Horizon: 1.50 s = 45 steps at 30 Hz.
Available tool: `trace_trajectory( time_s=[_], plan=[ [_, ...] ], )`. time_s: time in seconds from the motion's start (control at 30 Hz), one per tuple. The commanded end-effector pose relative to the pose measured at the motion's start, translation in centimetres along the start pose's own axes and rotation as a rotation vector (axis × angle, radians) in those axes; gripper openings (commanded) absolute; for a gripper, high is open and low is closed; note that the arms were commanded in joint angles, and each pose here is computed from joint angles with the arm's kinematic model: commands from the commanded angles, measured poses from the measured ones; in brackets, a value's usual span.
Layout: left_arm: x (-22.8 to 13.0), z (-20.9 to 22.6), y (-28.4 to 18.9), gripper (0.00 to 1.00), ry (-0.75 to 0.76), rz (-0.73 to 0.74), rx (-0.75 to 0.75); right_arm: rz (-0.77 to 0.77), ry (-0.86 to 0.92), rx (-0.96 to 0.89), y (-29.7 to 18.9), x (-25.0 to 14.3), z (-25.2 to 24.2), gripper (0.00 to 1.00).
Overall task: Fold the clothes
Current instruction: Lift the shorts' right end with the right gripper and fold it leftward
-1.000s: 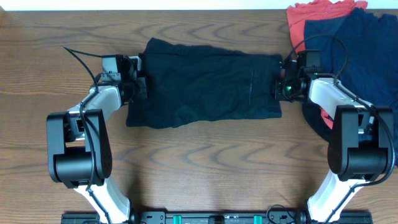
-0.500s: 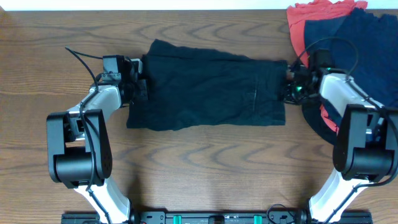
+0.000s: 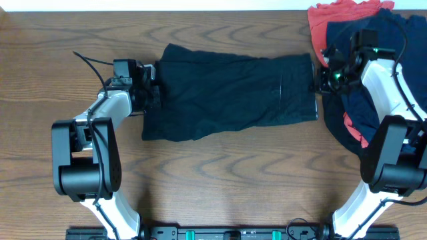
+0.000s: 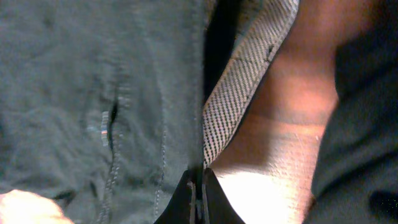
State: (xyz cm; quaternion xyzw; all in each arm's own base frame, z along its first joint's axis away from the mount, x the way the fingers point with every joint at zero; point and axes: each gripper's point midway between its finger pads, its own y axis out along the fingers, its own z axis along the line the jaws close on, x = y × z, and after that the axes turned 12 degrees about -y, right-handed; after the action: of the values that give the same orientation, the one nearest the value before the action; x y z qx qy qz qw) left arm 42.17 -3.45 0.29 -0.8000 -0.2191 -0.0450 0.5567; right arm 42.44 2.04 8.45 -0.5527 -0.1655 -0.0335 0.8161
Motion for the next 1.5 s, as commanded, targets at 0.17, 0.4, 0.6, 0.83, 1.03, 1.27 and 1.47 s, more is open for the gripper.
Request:
trace_trajectory(
  time_s=[0.17,0.4,0.6,0.83,1.03,1.27,1.47],
  plan=[
    [-1.0,-0.3,0.7,0.06,0.007,0.03,0.03,-0.105,-0.258,0.081,-1.8,5.0,9.6,0.01],
    [-1.0,-0.3,0.7,0.06,0.006,0.03,0.03,-0.166,-0.423,0.146,-0.3,6.7,18.6,0.01],
    [-1.0,-0.3,0.7,0.06,0.006,0.03,0.03,-0.285,-0.545,0.19,0.3,8.6,24.8,0.01],
    [-1.0,-0.3,0.7,0.06,0.006,0.03,0.03,-0.392,-0.668,0.147,0.8,9.5,30.1,0.01],
    [-0.9,-0.3,0.7,0.06,0.007,0.029,0.029,-0.451,-0.754,0.203,1.2,8.9,35.0,0.01],
    [-1.0,-0.3,0.7,0.06,0.007,0.029,0.03,-0.448,-0.803,0.242,3.7,7.8,37.9,0.01],
    [-1.0,-0.3,0.7,0.06,0.007,0.029,0.03,-0.465,-0.822,0.258,4.3,7.7,39.0,0.01]
  ],
)
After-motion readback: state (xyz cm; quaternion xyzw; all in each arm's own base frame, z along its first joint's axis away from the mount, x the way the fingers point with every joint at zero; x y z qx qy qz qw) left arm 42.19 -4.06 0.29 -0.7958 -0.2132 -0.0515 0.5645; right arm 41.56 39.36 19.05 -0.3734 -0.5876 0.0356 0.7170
